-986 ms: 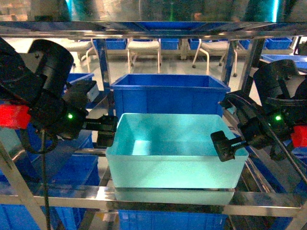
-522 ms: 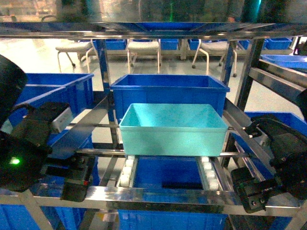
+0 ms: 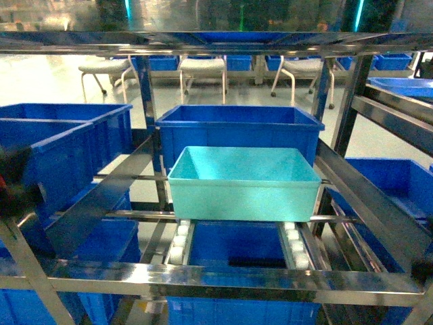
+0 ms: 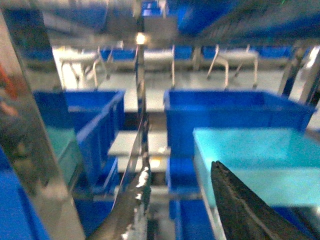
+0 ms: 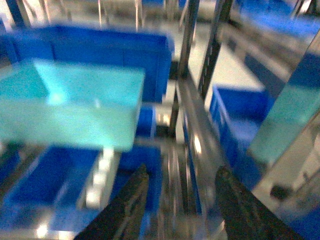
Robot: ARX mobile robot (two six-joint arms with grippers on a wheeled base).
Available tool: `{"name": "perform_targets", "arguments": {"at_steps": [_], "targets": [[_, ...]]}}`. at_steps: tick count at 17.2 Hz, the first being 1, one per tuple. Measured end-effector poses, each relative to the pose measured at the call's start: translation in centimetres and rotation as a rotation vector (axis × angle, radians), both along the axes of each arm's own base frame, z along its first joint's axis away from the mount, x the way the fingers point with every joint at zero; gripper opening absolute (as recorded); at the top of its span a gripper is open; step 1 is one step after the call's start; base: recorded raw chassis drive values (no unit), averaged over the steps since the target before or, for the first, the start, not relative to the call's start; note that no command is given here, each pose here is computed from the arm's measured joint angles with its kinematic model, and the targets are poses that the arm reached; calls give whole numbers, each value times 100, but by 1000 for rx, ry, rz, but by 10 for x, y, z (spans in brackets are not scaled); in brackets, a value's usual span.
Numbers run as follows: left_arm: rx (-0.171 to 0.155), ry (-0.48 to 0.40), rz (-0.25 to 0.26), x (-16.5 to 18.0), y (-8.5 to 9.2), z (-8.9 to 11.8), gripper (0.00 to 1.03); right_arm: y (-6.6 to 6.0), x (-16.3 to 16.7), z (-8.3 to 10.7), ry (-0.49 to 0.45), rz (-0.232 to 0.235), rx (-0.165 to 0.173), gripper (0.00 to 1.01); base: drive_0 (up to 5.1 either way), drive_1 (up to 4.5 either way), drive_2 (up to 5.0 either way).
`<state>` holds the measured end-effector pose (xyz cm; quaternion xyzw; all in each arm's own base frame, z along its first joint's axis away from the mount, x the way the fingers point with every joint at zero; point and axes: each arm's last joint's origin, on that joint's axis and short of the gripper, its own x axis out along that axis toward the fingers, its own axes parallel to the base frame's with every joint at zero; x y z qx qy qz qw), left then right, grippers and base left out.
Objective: Organize blue bins on left shelf correctly
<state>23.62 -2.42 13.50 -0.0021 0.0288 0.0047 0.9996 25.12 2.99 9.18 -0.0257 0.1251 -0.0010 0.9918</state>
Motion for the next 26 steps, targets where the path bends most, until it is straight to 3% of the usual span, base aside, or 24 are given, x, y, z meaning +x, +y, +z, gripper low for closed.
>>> {"name": "perform_targets", "arguments": {"at_steps": [1,3,5,7,9,12,14,16,26], "targets": [[-7,-58,-21,-8,1,11,27,-3,-5,20,-102,0,18,31,0,0,0],[-1,13,1,-37,11,0,2,-13,-41,15,-33,-2,15,1,0,0,0],[-7,-58,-6,-47,13,15,2,-15,-49,36,-156,10,31,2,0,0,0],[-6,-32,-13,-58,23,13,2,-19,-61,49,-232,5,36,2,0,0,0],[-6,4,2,-67,25,14,2,-30,-72,49,-215,-7,36,2,0,0,0],[-6,-60,-9,-81,24,31,2,-30,-87,58,-234,3,37,2,0,0,0],[-6,-30,-9,-90,24,26,2,-30,-95,63,-222,3,37,2,0,0,0],[-6,-55,-9,-97,24,31,2,-30,-107,72,-248,4,37,2,0,0,0],[-6,-75,-9,-117,24,37,2,-30,-129,79,-267,4,37,2,0,0,0]]}}
